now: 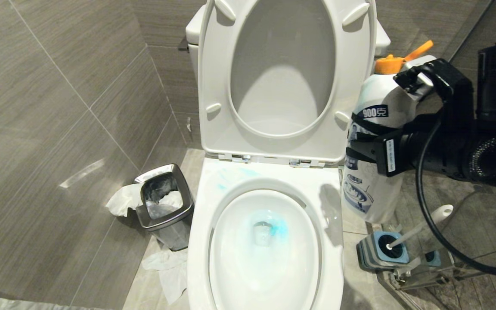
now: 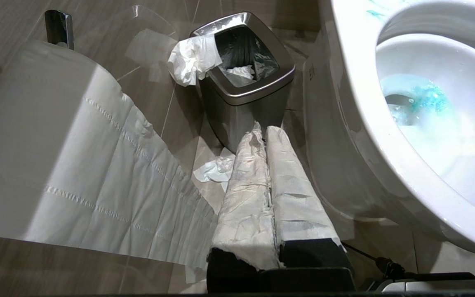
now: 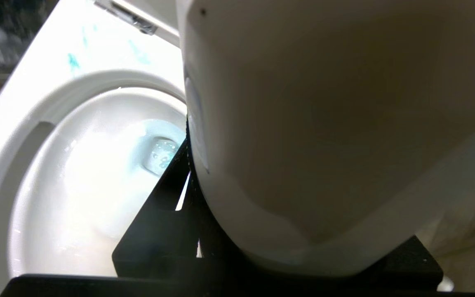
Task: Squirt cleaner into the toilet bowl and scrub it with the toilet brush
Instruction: Place the cleaning agent on the floor
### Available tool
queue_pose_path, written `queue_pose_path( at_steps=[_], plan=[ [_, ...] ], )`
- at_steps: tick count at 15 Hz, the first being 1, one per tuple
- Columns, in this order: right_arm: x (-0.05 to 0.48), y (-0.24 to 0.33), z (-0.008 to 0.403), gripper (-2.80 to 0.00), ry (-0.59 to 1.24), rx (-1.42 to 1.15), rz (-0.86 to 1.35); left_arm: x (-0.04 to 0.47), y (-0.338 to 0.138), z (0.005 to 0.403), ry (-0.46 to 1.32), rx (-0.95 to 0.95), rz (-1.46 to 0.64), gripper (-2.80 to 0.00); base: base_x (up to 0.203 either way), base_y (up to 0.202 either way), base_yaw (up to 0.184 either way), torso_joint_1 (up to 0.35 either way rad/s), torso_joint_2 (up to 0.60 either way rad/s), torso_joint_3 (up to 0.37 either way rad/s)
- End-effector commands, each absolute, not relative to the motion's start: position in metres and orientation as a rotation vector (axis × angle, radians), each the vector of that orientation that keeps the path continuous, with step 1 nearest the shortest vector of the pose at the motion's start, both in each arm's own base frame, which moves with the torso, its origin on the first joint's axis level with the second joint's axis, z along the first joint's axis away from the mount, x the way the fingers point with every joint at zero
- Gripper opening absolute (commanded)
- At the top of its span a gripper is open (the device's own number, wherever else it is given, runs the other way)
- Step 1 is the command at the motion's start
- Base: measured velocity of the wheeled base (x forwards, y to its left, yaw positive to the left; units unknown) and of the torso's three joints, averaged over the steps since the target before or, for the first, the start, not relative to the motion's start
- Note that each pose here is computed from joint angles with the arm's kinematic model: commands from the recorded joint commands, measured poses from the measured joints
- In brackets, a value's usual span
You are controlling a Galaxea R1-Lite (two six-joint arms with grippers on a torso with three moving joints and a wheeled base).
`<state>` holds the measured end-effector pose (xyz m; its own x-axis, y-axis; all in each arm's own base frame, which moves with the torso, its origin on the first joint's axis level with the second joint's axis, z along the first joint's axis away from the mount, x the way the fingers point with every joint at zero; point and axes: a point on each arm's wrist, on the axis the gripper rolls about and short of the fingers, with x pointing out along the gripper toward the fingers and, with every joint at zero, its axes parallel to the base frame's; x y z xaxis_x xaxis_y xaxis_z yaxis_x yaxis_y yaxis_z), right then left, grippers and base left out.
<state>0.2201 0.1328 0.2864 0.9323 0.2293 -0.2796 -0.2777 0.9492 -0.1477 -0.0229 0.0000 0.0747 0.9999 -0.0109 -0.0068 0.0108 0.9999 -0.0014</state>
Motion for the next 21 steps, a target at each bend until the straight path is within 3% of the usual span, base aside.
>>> queue_pose_path(
  at_steps=[1, 11, 21],
  plan=[
    [0.207, 0.107, 0.290, -2.80, 0.249, -0.116, 0.196, -0.023, 0.000, 0.074, 0.009, -0.002, -0.011, -2.80, 0.000, 0.000, 0.000, 0.000, 0.00, 0.000],
    [0.225, 0.033, 0.264, -2.80, 0.183, 0.020, 0.003, -0.023, 0.000, 0.074, 0.009, -0.002, -0.011, -2.80, 0.000, 0.000, 0.000, 0.000, 0.00, 0.000],
    [0.259, -0.002, 0.237, -2.80, 0.142, 0.033, 0.019, -0.023, 0.000, 0.074, 0.009, -0.002, -0.011, -2.80, 0.000, 0.000, 0.000, 0.000, 0.00, 0.000]
  ],
)
